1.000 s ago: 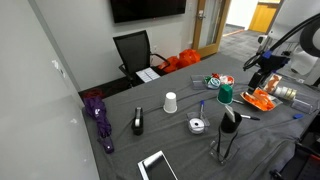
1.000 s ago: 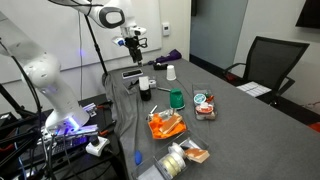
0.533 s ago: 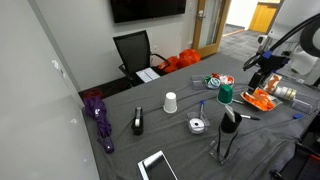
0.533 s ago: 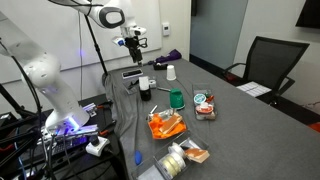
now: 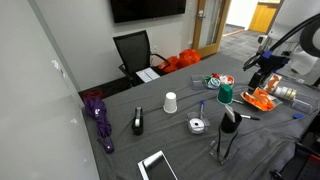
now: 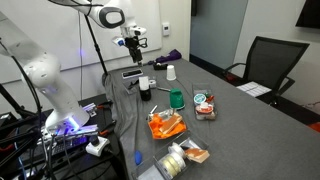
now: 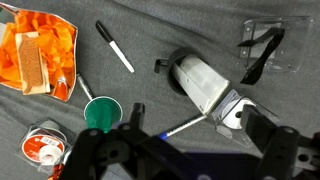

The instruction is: Remove the white object from the black cup and put it in the bottom compartment of the clear case on the right

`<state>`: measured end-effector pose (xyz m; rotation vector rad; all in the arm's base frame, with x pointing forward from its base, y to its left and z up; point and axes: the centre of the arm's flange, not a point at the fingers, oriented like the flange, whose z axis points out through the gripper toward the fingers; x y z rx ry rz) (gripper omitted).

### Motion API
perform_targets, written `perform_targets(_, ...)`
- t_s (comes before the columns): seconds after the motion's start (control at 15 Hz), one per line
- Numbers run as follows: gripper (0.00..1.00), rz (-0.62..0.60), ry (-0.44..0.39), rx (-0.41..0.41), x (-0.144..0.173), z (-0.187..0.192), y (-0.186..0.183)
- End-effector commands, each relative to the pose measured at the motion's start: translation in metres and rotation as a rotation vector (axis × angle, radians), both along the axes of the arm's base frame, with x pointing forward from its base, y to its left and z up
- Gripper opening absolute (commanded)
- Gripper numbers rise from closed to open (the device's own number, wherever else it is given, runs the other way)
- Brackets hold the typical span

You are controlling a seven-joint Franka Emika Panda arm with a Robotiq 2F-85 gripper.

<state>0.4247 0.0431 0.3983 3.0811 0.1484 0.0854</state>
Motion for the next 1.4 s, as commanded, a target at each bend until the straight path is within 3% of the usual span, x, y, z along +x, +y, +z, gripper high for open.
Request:
perform_targets(0.0,1.0,-0.03,0.034,-0.033,0.008,-0.012,0.016)
perform_targets(0.33,1.0,-0.173,0.051,-0.12,0.02,-0.042,0.05)
perform_targets(0.73,1.0,-0.368,0.061,-0.123,0.044,-0.08,0.07)
perform_targets(1.33,1.0,-0.461,0.085,-0.17,0.064,-0.116,0.074)
